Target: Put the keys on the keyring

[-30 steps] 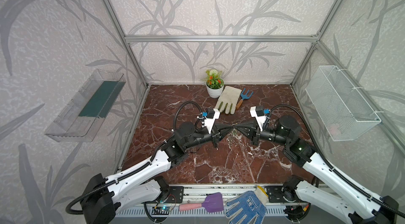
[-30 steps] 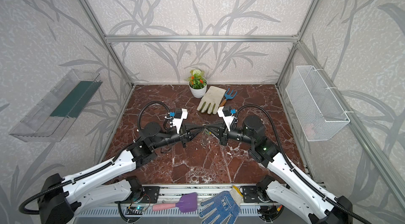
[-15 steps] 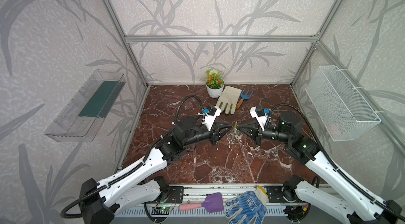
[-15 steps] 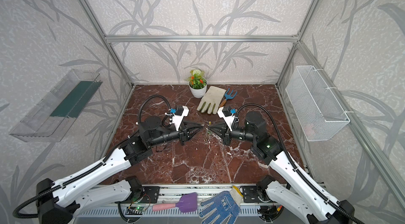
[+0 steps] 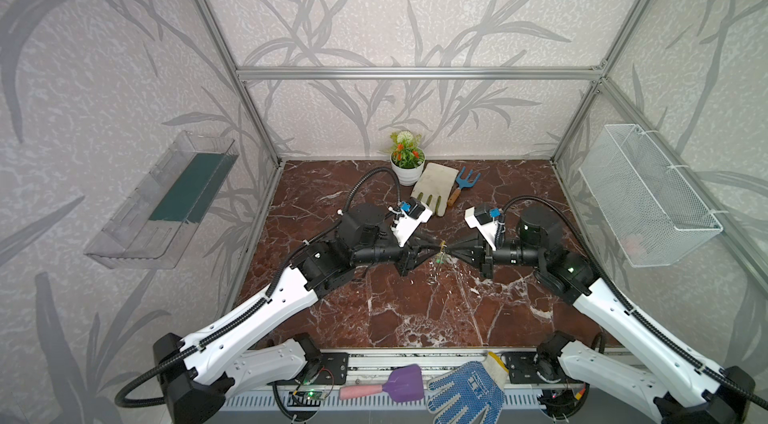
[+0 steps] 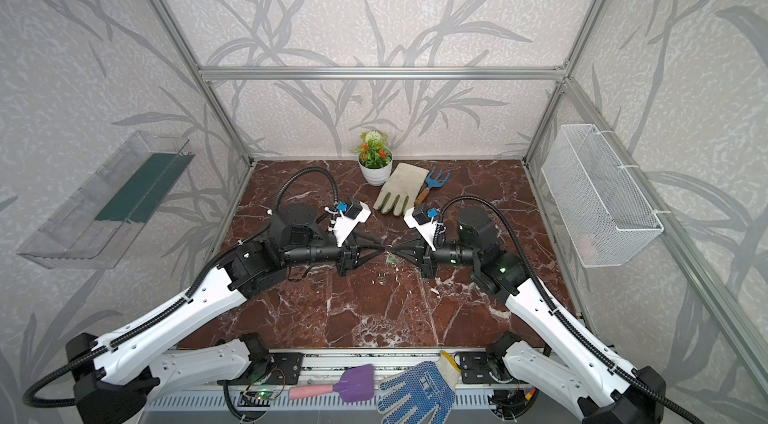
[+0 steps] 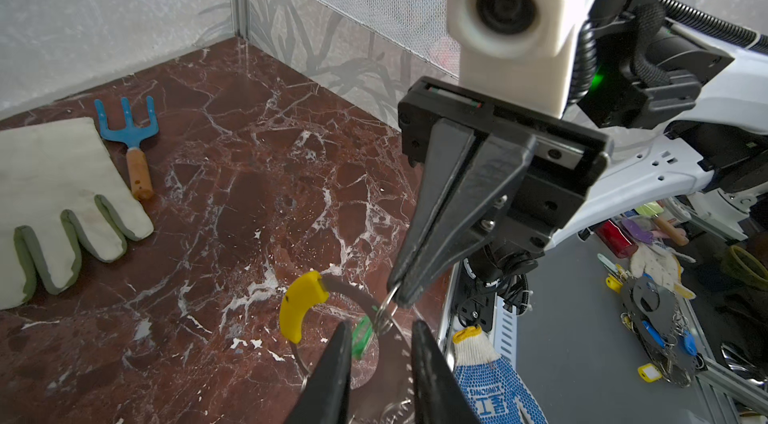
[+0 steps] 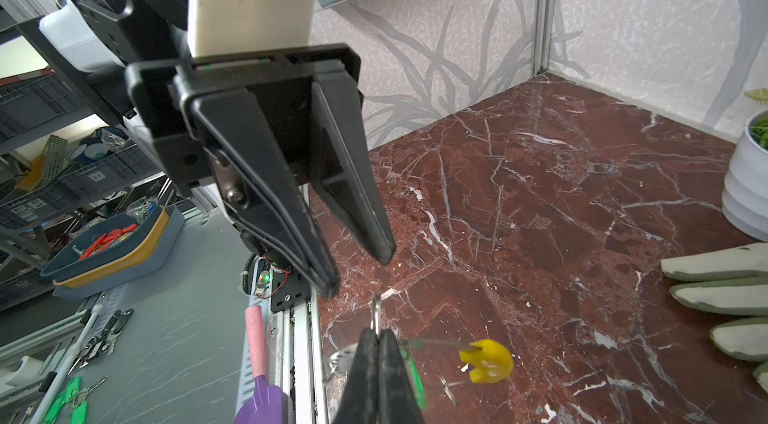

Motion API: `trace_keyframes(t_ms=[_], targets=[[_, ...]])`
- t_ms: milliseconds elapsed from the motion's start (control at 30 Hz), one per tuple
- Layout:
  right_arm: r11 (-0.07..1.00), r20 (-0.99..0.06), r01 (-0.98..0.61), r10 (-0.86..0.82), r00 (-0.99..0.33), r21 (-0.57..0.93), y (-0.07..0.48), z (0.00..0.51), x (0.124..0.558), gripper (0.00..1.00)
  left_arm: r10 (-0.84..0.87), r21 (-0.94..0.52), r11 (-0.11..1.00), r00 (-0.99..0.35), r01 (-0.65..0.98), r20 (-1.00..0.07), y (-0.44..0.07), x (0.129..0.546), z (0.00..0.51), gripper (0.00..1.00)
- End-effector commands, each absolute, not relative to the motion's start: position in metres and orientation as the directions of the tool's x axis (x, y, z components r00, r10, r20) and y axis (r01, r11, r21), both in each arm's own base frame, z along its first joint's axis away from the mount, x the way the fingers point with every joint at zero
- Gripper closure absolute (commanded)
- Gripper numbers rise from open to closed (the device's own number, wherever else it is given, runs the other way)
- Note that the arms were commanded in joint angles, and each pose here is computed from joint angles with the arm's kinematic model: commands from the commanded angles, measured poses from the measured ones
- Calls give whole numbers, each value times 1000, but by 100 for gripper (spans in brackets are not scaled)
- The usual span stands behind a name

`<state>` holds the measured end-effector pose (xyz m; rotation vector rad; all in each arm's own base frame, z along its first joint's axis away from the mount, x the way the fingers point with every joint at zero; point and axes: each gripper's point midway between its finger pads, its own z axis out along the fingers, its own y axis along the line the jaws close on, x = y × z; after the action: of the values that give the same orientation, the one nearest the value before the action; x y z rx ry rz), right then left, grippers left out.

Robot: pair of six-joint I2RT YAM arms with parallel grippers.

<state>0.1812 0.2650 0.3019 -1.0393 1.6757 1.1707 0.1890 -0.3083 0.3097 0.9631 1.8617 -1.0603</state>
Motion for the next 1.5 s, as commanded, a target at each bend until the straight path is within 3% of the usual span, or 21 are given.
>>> trace_keyframes(t_ms=[0, 533, 733, 800, 933, 967, 1033, 1067, 1300, 1467], targets=[[183, -948, -951, -157, -277, 248, 268, 319, 175, 100, 267, -304, 335, -400, 892, -877, -308, 184, 311, 73], [152, -942, -954, -180, -285, 259, 273, 314, 168, 100, 289, -302, 316, -394, 900, -873, -316, 187, 308, 80], [147, -939, -954, -189, -288, 263, 275, 313, 167, 100, 287, -303, 289, -384, 908, -878, -318, 184, 311, 90], [149, -937, -953, -192, -291, 265, 275, 312, 168, 100, 292, -304, 285, -384, 909, -876, -318, 184, 309, 100], [166, -941, -952, -180, -287, 259, 273, 313, 169, 99, 263, -306, 301, -387, 903, -884, -318, 187, 310, 100], [180, -942, -950, -172, -287, 256, 271, 314, 170, 97, 243, -304, 308, -383, 902, -891, -317, 189, 312, 100], [214, -948, -946, -149, -280, 245, 268, 315, 172, 76, 198, -301, 318, -374, 899, -906, -316, 191, 318, 100], [242, -953, -942, -134, -272, 234, 265, 316, 174, 71, 171, -309, 323, -376, 895, -911, -315, 192, 321, 100], [366, -962, -894, 12, -273, 258, 245, 312, 182, 69, -86, -349, 301, -339, 887, -937, -314, 199, 350, 100], [368, -953, -881, 67, -295, 298, 243, 304, 182, 70, -222, -355, 261, -302, 898, -927, -312, 200, 362, 100]])
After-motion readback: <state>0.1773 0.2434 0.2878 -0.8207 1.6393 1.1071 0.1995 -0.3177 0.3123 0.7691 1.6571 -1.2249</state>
